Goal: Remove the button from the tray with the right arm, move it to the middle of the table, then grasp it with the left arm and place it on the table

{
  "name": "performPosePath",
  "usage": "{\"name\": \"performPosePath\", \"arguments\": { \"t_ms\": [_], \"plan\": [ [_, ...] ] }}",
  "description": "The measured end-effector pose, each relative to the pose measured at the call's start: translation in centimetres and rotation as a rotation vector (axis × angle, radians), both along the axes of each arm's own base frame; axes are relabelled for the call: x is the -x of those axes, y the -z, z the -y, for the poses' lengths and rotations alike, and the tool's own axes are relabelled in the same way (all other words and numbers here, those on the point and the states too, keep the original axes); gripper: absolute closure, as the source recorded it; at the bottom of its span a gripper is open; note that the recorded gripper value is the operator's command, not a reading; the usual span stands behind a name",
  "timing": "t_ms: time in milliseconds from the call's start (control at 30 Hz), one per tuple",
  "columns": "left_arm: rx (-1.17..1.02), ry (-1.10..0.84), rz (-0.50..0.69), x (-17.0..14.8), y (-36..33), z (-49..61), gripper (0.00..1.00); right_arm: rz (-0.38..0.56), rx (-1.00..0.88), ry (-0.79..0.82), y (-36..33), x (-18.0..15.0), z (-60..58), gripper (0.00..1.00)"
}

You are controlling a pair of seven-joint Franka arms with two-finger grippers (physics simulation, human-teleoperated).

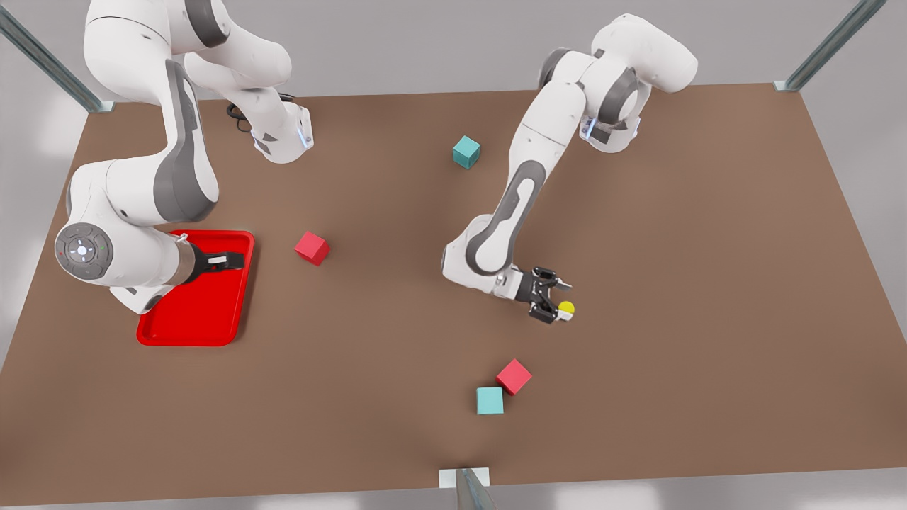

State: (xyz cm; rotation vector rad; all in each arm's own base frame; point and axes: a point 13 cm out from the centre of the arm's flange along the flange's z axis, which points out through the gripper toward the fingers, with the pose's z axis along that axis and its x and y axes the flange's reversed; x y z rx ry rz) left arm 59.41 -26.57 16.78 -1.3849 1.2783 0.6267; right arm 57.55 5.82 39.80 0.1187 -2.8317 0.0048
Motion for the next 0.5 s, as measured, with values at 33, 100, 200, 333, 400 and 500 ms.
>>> {"name": "performPosePath", "arguments": {
  "t_ms": [33, 100, 200, 333, 400, 500],
  "plan": [
    [0.032, -0.011, -0.038, 0.3, -3.5, 0.6, 0.0, 0.0, 0.0, 0.0, 0.0, 0.0, 0.0, 0.0],
    [0.304, -0.134, -0.16, -1.2, -10.1, 0.0, 0.0, 0.0, 0.001, -0.004, 0.0, 0.0, -0.3, 0.0],
    [0.767, -0.229, -0.416, -3.1, -19.2, -8.0, 0.0, -0.003, 0.005, -0.041, 0.2, 0.3, -2.4, 0.0],
    [1.057, 0.065, -0.617, 3.2, -34.6, -16.3, 0.0, -0.005, 0.007, -0.036, 0.3, 0.2, -2.2, 0.0],
    [1.067, 0.24, -0.731, 6.8, -36.4, -17.2, 0.0, -0.004, 0.007, -0.03, 0.3, 0.2, -1.9, 0.0],
    [1.033, 0.467, -0.874, 8.0, -36.7, -17.3, 0.0, -0.003, 0.005, 0.007, 0.2, -0.1, 0.1, 0.0]
  ]
}}
